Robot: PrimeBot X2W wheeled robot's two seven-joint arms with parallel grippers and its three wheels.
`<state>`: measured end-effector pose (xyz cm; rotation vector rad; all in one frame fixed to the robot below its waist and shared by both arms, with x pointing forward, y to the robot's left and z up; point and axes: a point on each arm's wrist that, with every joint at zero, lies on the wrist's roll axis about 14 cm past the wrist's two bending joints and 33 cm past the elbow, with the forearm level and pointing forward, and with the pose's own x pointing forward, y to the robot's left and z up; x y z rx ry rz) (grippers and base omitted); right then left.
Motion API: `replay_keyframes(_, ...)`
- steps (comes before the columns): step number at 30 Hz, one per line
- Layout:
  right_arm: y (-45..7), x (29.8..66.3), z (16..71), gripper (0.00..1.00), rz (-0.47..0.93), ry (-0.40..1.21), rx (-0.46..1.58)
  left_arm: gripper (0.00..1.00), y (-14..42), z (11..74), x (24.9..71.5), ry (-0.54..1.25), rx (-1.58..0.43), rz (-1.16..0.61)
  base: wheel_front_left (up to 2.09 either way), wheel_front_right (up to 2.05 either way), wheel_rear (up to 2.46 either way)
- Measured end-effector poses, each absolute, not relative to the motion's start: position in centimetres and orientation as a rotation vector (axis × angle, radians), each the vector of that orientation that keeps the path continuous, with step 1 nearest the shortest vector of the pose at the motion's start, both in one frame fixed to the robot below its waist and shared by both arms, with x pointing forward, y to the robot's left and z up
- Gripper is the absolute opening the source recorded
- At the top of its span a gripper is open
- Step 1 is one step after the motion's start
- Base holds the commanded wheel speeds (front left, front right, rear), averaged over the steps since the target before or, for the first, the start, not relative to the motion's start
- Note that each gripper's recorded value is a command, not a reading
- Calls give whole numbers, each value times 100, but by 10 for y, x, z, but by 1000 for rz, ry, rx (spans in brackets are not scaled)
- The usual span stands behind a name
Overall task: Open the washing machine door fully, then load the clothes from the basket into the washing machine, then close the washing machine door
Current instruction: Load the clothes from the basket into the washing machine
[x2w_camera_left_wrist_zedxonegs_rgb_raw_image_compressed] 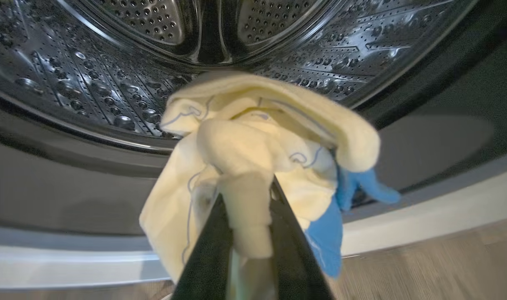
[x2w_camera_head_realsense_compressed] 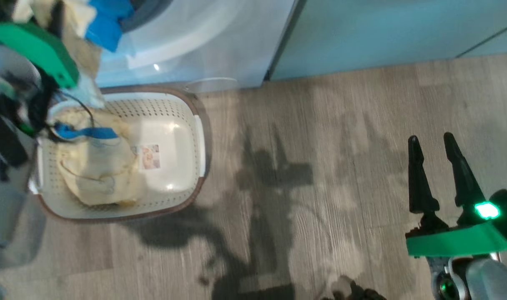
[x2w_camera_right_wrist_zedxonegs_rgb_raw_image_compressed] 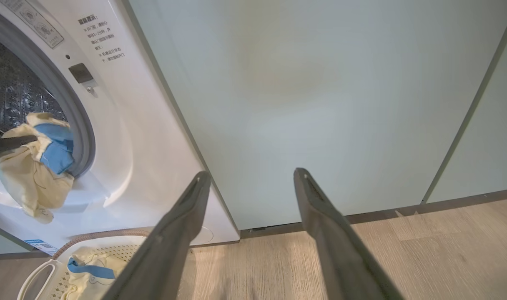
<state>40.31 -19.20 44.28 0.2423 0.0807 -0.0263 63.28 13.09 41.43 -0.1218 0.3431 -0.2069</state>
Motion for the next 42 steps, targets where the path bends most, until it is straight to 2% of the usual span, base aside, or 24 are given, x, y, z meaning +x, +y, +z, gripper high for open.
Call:
replay_keyframes(7, -201, 410, 433, 100, -57, 100, 256, 0, 129, 406, 674, 466, -140, -217, 0, 0, 0)
replay_keyframes(12, -205, 407, 425, 100, -77, 124, 270, 0, 128, 409, 696, 477, -121, -212, 0, 0, 0)
replay_keyframes(24, -224, 402, 413, 100, -148, 163, 272, 0, 131, 421, 751, 295, -94, -141, 0, 0, 0)
replay_keyframes(32, -229, 400, 404, 100, -169, 191, 273, 0, 127, 466, 776, -13, -56, -125, 0, 0, 0)
replay_keyframes(39, -228, 408, 404, 100, -160, 181, 278, 0, 134, 422, 778, 112, -34, -105, 0, 0, 0)
replay_keyframes(40, -227, 408, 404, 100, -158, 181, 278, 18, 135, 415, 777, 137, -30, -106, 0, 0, 0)
replay_keyframes(41, -227, 409, 403, 100, -157, 181, 283, 100, 135, 405, 776, 172, -32, -106, 0, 0, 0)
replay_keyframes(42, -226, 410, 403, 100, -155, 179, 283, 100, 135, 401, 775, 182, -28, -109, 0, 0, 0)
